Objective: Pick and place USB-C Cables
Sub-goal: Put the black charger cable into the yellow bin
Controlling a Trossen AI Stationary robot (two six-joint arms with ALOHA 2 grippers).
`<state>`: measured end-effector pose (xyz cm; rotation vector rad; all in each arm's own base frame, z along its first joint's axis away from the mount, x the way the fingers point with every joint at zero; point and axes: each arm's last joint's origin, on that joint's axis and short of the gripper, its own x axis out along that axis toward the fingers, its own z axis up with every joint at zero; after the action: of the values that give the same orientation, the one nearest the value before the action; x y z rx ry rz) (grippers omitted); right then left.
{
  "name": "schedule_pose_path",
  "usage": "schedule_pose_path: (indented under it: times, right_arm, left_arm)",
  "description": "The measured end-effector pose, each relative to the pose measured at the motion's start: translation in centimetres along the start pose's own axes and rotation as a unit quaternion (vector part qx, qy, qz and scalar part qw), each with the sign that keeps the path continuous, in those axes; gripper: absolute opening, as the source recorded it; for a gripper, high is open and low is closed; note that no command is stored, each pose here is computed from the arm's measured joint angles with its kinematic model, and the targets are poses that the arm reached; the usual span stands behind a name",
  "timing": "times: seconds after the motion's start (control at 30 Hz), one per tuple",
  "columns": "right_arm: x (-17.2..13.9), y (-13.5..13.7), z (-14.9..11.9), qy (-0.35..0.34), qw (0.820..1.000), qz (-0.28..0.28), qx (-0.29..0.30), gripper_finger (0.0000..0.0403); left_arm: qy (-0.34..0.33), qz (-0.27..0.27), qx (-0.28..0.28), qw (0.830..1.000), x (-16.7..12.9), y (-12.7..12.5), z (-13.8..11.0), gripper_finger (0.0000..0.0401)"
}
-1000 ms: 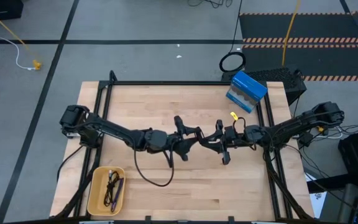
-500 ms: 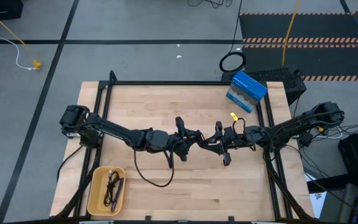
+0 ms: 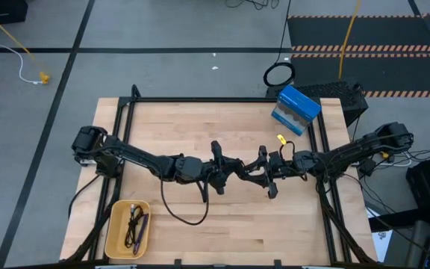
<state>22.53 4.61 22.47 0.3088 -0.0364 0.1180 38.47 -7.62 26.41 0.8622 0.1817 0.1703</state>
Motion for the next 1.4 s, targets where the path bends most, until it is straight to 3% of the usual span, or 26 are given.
schedule_pose_path:
  times: [0.27, 0.57, 1.2, 1.4]
  right_arm:
    - [0.0, 0.0, 0.0, 0.0, 1.0, 0.0, 0.016, 0.0241]
    - [-0.7, -0.1, 0.6, 0.007, 0.999, -0.008, 0.039, 0.0299]
    - [-2.0, 0.2, 1.2, 0.036, 0.999, 0.001, 0.037, 0.0306]
    - [-2.4, 0.2, 1.4, 0.038, 0.999, 0.0, 0.037, 0.0306]
  left_arm:
    - [0.001, -0.001, 0.001, 1.0, 0.0, -0.1, 0.0, 0.006]
    - [-0.008, -0.001, -0.001, 1.0, -0.4, 0.0, 0.5, 0.006]
    - [0.004, 0.014, -0.001, 1.0, -0.8, 0.1, 0.9, 0.006]
    - [-0.003, 0.013, -0.008, 1.0, -2.0, 0.4, 2.0, 0.006]
